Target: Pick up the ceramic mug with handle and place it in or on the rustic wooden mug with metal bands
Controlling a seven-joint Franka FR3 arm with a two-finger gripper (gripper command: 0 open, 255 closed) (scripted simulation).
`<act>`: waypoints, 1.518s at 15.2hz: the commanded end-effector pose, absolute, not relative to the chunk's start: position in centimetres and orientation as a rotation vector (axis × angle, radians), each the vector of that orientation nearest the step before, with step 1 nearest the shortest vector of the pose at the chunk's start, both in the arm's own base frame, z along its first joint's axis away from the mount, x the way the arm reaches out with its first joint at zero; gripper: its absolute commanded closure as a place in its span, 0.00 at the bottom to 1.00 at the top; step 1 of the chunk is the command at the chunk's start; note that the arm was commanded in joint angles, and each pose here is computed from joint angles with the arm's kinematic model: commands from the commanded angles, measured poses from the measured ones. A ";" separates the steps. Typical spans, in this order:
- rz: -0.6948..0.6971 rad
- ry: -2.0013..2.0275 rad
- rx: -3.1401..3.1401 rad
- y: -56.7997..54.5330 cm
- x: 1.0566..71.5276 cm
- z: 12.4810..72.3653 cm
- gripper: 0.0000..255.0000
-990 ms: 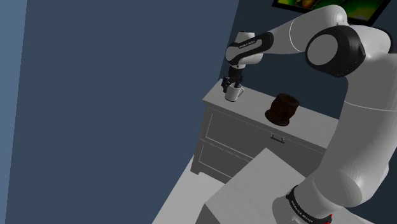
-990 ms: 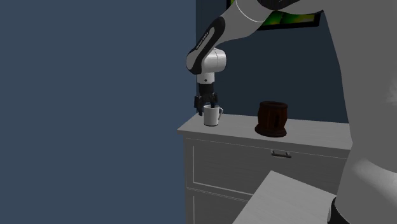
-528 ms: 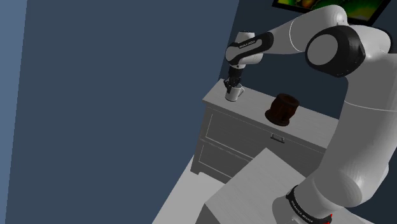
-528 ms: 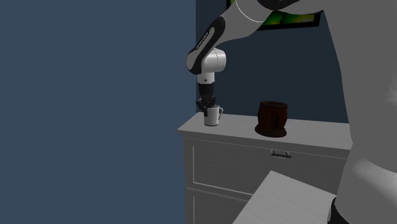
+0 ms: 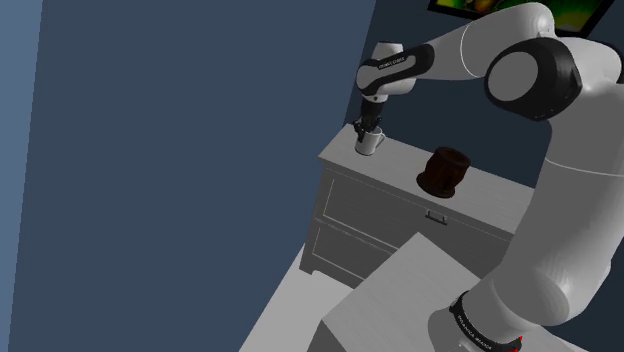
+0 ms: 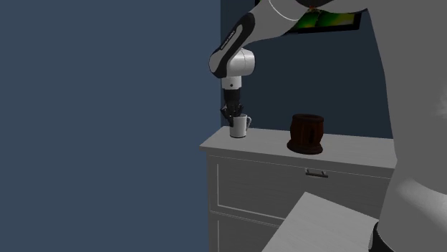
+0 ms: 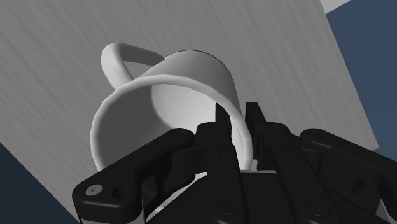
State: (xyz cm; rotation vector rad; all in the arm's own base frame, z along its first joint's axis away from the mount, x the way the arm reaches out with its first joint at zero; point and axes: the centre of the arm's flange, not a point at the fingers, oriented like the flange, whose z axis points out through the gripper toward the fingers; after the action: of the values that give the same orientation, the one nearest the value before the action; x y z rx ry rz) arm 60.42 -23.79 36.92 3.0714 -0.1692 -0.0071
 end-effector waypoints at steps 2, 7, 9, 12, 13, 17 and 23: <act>-0.007 -0.169 3.071 -23.9 60.4 38.5 1.00; -0.007 -0.169 3.071 -23.9 60.4 41.2 1.00; -0.007 -0.169 3.071 -23.9 60.4 42.2 1.00; -0.007 -0.169 3.071 -23.9 60.4 43.8 1.00; -0.007 -0.169 3.071 -23.9 60.4 44.3 1.00; -0.007 -0.169 3.071 -23.9 60.4 46.4 1.00; -0.007 -0.169 3.071 -23.9 60.4 49.6 1.00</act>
State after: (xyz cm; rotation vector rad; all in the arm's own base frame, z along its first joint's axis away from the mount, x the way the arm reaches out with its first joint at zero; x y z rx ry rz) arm 60.29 -23.93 48.98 3.0714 -0.1692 -0.0068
